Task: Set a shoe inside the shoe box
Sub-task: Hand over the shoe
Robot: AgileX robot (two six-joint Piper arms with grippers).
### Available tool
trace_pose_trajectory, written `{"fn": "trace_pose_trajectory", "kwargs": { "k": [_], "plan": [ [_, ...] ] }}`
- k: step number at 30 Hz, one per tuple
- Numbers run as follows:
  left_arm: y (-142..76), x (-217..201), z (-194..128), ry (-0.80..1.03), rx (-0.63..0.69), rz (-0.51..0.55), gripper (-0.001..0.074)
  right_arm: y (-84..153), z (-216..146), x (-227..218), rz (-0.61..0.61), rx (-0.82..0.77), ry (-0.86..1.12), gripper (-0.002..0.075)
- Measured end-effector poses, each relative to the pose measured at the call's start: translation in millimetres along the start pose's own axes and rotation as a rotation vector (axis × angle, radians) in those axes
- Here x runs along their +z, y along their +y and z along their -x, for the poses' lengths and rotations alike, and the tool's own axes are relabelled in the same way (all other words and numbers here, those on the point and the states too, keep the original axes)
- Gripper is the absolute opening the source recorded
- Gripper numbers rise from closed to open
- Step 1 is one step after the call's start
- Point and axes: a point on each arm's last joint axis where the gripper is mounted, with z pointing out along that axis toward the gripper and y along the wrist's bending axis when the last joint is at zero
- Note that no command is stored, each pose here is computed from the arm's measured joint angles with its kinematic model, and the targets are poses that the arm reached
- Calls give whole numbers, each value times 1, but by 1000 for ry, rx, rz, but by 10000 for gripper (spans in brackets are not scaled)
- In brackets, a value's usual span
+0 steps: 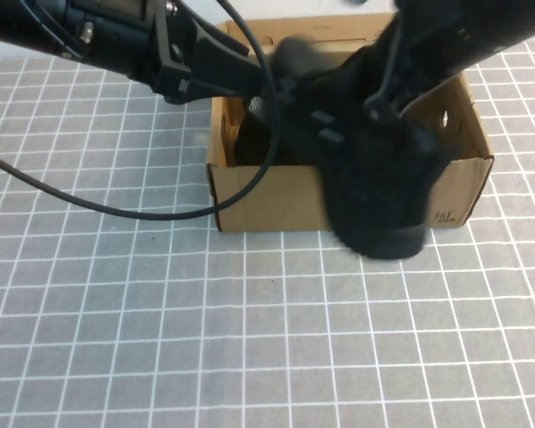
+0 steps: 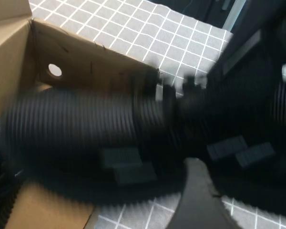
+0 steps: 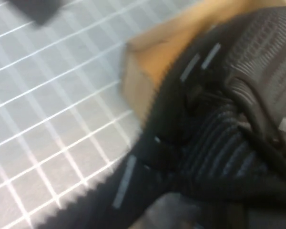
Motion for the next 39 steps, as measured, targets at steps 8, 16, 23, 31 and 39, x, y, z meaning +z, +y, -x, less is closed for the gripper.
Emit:
{"fn": "trace_pose_trajectory", "kwargs": {
  "k": [8, 16, 23, 31, 39],
  "plan": [
    [0, 0, 0, 2, 62, -1, 382, 11, -3, 11, 170, -305, 19, -3],
    [-9, 12, 1, 49, 172, -30, 382, 12, -4, 11, 191, -542, 11, -3],
    [-19, 42, -4, 137, 249, -100, 416, 2, -7, 9, 176, -547, 5, -3],
    [-14, 67, -14, 152, 297, -166, 494, -2, -11, 6, 212, -561, -1, -3],
    [-11, 72, -17, 155, 294, -172, 499, 3, -14, 4, 267, -584, 10, -3]
  ]
}}
